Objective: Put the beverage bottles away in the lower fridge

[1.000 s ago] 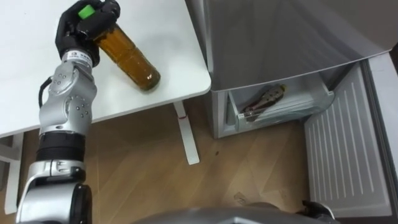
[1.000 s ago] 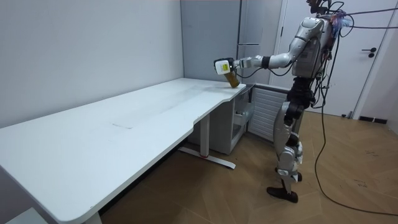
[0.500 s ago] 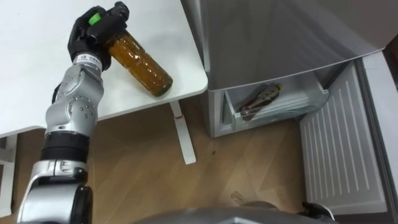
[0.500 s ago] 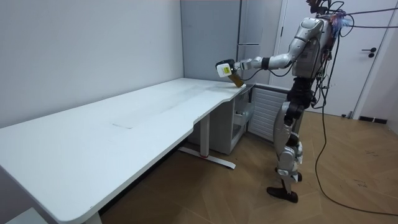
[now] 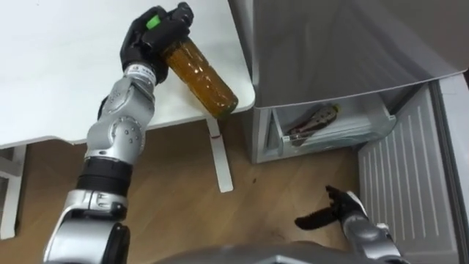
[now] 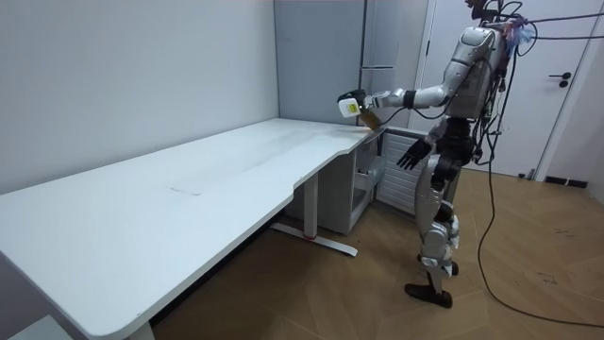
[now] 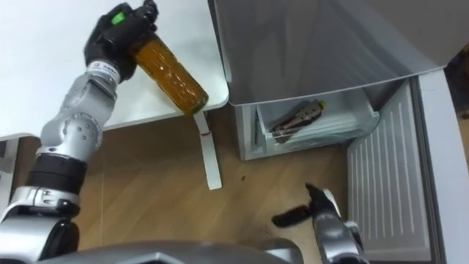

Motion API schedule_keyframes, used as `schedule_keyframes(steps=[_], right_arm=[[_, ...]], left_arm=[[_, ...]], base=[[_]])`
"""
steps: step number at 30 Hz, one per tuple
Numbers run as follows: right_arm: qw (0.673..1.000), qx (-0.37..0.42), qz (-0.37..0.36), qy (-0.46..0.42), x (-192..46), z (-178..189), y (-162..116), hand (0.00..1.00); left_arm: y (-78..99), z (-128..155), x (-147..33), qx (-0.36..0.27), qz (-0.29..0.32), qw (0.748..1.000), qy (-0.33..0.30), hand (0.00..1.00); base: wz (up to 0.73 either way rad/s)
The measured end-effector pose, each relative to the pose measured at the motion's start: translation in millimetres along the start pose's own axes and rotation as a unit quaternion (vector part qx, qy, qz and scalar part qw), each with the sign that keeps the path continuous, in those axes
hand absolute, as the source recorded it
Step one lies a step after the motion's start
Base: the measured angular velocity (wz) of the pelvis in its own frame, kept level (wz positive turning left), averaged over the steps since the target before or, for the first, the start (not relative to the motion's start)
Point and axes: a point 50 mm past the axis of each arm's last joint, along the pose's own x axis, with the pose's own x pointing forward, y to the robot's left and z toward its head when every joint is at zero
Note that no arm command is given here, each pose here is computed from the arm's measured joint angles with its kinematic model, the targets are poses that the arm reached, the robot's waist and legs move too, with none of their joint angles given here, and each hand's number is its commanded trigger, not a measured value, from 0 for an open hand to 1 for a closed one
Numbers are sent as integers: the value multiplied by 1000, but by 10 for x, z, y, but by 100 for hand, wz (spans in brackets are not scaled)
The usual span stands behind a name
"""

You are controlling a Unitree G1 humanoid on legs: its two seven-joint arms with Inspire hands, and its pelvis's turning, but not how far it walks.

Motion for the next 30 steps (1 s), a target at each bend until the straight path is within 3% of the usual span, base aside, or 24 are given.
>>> schedule_keyframes(steps=[8, 30], right_arm=[[993, -24, 62, -101, -125, 405, 264, 0], [961, -27, 202, -188, -274, 776, 442, 0]], left_arm=[[-196, -34, -212, 6, -61, 998, -13, 100], [-23, -411, -532, 0, -120, 992, 30, 100]], base=[[2], [4]])
